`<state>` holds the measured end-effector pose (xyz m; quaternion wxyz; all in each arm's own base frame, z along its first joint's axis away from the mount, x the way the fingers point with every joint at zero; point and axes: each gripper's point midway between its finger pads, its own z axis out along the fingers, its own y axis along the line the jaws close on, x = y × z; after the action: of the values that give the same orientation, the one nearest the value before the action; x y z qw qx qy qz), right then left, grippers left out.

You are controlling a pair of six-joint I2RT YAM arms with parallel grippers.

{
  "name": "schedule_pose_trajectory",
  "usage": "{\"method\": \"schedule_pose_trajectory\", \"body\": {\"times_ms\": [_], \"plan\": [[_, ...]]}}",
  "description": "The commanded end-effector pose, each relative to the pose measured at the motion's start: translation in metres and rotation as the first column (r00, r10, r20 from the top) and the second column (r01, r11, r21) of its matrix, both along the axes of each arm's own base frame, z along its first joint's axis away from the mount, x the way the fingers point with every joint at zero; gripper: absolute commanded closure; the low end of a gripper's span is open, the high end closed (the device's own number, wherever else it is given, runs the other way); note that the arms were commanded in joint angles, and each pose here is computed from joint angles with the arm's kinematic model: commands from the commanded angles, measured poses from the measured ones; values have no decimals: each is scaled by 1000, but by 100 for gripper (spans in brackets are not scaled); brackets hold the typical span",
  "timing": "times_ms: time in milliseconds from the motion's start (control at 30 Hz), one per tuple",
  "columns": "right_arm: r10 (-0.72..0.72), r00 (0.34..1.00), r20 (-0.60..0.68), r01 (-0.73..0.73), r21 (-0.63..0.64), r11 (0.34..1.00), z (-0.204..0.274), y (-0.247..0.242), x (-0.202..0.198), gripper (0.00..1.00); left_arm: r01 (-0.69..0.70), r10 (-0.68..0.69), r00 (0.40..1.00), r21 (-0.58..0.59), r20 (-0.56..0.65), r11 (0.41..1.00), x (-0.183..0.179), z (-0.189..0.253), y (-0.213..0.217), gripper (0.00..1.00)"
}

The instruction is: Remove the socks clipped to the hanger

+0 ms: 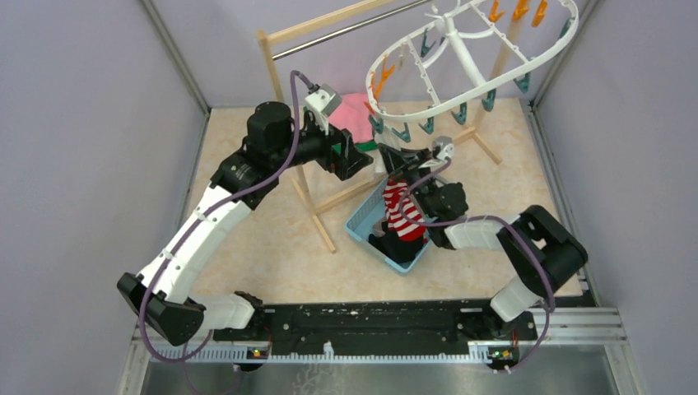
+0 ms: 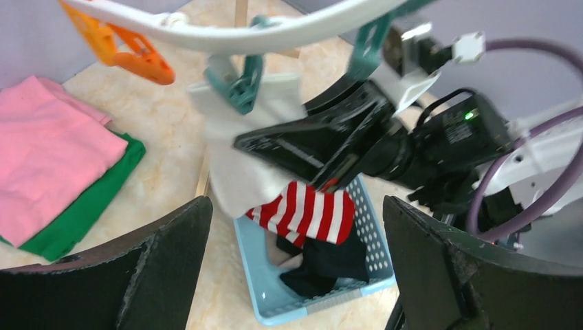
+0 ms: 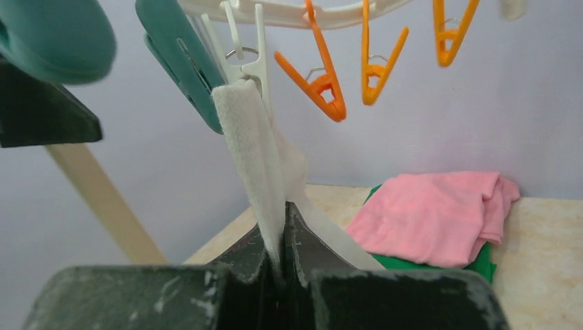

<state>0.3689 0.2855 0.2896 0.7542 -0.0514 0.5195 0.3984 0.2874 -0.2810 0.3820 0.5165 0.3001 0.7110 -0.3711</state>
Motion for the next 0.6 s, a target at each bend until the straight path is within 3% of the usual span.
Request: {"method": "schedule_pose_trajectory", "body": {"times_ms": [0, 200, 367, 567], "plan": [[94, 996, 9, -94, 154, 984, 28, -25, -45, 100, 31, -33, 999, 52, 38, 998, -11, -10, 10, 1], [264, 965, -10, -258, 165, 952, 55, -19, -83, 100, 67, -69, 997, 54, 29, 996, -12, -18, 5, 1], [466, 885, 20, -460, 204, 864, 87, 4, -106, 100, 128, -128, 992, 51, 2, 991, -21, -24, 0, 3], [588, 809, 18, -574, 240, 783, 96, 19, -116, 100, 193, -192, 981, 33, -12, 981, -38, -25, 0, 3]]}}
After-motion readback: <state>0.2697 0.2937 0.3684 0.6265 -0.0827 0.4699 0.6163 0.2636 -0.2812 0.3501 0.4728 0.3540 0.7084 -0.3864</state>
